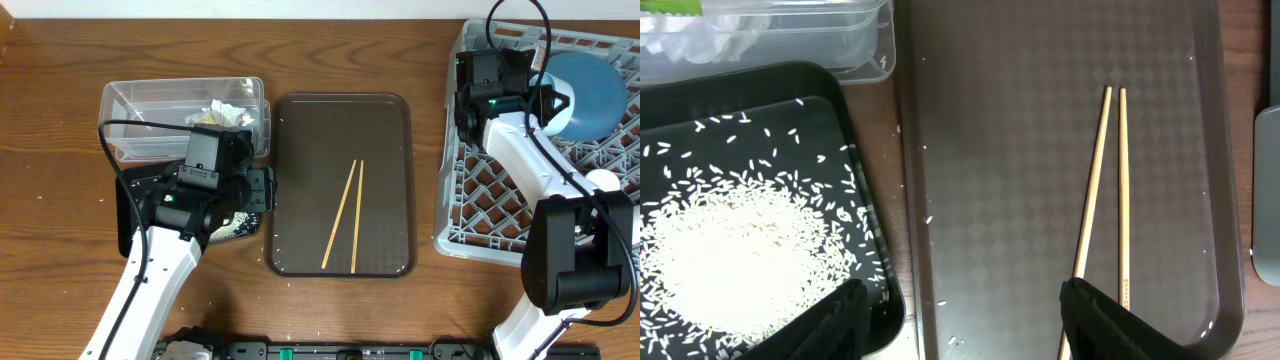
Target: Sort waste into correct bins and load items into the dishwasher rack
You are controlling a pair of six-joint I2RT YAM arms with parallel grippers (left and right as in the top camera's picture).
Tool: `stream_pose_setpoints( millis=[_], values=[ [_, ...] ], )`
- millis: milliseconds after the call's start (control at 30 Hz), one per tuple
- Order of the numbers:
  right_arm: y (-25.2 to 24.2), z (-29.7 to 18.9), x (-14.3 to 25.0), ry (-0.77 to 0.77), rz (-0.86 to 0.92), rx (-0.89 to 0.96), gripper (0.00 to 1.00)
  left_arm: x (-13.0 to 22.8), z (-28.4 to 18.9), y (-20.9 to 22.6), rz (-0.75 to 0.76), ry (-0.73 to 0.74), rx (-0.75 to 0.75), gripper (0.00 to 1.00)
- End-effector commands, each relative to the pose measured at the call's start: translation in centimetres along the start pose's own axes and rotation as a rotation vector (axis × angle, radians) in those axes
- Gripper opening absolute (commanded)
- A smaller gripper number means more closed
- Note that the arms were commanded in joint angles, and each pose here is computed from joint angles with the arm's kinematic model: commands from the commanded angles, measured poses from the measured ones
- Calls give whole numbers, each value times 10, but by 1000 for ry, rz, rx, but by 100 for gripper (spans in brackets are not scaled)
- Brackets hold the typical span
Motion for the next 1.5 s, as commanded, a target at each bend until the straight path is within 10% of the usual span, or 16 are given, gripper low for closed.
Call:
stream_pose_setpoints(
  millis=[0, 733, 1200, 1467],
  values=[
    [3, 0, 1, 3, -23, 7, 1, -3, -3, 0, -14, -10, 0, 64],
    [-2, 5, -5, 38, -102, 154, 1, -2, -3, 1, -15, -6, -2, 64],
    [58, -21, -15, -92, -216, -74, 2, -2, -3, 1, -15, -6, -2, 64],
    [98, -49, -8, -141, -222, -282, 44, 1, -3, 2, -17, 7, -9, 64]
  ],
)
Point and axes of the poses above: each gripper's point midway between its finger pads, its own z axis out along the fingers, its own y axis along the line the jaws close on, x = y × z, the point moved 1 cm from there along -z, back along the fingers, and after that the axes turned 12 degrees about -z, right-handed, at the moved point
